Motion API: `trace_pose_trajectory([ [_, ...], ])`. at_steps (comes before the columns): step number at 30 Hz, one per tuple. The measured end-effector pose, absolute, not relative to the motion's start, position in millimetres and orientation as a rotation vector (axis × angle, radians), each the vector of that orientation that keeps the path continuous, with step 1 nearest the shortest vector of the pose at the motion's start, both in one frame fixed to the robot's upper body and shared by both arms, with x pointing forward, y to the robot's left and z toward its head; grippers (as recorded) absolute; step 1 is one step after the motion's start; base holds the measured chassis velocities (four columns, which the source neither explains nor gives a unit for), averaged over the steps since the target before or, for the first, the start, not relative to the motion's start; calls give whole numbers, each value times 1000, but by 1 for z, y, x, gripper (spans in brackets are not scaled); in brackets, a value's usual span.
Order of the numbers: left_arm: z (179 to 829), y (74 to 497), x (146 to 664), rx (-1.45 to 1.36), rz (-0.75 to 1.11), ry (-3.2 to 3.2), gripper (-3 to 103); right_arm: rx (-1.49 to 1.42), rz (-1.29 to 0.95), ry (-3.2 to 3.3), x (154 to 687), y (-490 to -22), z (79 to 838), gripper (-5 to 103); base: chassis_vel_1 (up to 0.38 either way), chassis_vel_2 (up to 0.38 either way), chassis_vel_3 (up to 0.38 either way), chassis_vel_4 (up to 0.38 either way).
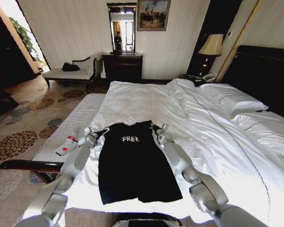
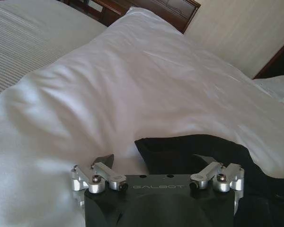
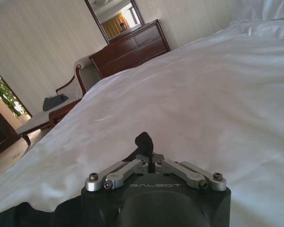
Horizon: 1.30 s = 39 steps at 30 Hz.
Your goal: Fold the clothes on the bed.
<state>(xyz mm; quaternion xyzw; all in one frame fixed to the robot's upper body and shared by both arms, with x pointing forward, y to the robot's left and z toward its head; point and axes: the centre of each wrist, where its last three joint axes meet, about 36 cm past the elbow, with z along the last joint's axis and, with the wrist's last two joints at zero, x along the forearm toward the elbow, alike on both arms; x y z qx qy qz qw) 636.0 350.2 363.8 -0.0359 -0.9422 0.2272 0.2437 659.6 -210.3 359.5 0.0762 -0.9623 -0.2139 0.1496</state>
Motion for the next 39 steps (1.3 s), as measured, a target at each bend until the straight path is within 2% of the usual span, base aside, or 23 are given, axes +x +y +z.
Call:
trace_pose_trajectory([
  [1,364,350,637,-99,621,-2574,94,220,-617,-2767,660,-210,359,1,0,0,0,0],
  [4,362,348,640,-96,626,-2574,78,224,-618,-2774,660,-210,359,1,0,0,0,0],
  [5,362,348,640,-96,626,-2574,78,224,-618,-2774,660,-210,359,1,0,0,0,0],
  [8,362,346,641,-102,630,-2577,62,223,-614,-2776,660,-211,360,1,0,0,0,0],
  [10,362,345,641,-103,630,-2578,62,222,-613,-2777,660,-212,360,1,0,0,0,0],
  [14,362,345,643,-106,621,-2595,40,212,-609,-2773,657,-215,356,1,0,0,0,0],
  [15,362,345,643,-106,621,-2595,40,212,-609,-2773,657,-215,356,1,0,0,0,0],
  [17,363,347,643,-108,613,-2609,30,210,-608,-2771,656,-215,355,1,0,0,0,0],
  [20,363,348,643,-107,612,-2612,24,209,-608,-2771,656,-214,355,1,0,0,0,0],
  [24,364,355,640,-102,615,-2624,3,213,-604,-2777,658,-209,359,1,0,0,0,0],
  [31,385,373,642,-102,642,-2676,0,226,-655,-2801,659,-202,384,1,0,0,0,0],
  [39,475,385,673,-195,773,-2809,0,359,-692,-2893,670,-197,467,1,0,0,0,0],
])
